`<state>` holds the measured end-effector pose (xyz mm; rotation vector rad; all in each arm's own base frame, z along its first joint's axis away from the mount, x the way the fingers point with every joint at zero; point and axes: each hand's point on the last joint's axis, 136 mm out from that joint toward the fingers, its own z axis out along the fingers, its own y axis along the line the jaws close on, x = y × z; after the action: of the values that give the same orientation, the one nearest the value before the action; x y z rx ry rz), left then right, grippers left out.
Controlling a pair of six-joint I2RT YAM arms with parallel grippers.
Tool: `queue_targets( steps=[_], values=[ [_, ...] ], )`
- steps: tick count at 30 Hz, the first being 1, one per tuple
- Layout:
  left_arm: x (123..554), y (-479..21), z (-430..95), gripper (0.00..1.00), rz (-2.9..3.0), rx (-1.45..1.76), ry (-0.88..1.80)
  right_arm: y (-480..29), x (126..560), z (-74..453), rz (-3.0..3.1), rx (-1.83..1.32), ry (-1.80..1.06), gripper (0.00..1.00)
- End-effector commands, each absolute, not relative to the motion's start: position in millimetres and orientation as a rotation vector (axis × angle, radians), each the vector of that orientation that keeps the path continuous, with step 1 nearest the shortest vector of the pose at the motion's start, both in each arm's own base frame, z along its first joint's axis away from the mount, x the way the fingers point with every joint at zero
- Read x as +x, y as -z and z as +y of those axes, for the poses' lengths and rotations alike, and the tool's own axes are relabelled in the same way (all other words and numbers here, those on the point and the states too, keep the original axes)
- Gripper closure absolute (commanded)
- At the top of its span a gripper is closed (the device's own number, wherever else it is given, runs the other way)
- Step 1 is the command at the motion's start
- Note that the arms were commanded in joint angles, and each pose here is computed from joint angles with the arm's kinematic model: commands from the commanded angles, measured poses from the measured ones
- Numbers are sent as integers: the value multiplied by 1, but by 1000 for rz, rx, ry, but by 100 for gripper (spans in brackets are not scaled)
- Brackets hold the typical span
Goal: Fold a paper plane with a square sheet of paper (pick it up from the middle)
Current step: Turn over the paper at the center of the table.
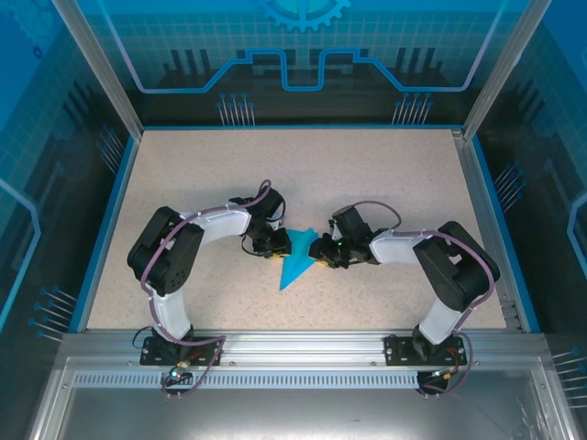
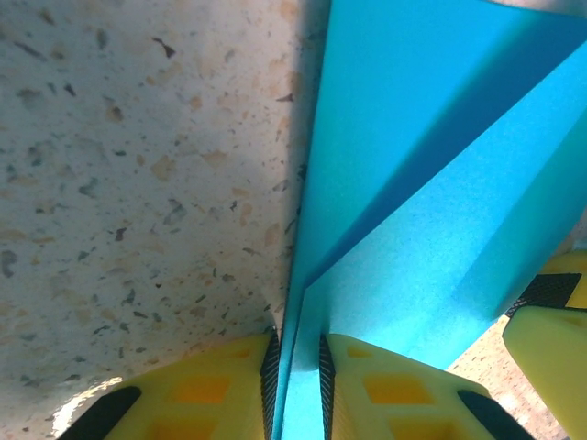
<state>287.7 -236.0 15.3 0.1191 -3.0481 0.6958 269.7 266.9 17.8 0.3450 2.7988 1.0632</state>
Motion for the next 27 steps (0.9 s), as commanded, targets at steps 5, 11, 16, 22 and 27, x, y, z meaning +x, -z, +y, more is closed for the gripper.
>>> queue_targets(
  steps=[5, 11, 16, 22, 27],
  values=[
    [282, -7, -235, 79, -3028, 105, -634, -30, 275, 291, 2736, 247, -1172, 64],
    [284, -10, -231, 80, -3051, 115, -608, -43, 282, 293, 2695, 189, -1188, 61],
    [284, -9, -228, 81, -3054, 122, -585, -45, 285, 289, 2700, 182, -1158, 58],
    [282, -7, -224, 81, -3059, 152, -556, -45, 286, 290, 2699, 153, -1167, 54],
    [284, -10, -223, 82, -3075, 154, -549, -44, 290, 288, 2684, 147, -1171, 52]
  ],
)
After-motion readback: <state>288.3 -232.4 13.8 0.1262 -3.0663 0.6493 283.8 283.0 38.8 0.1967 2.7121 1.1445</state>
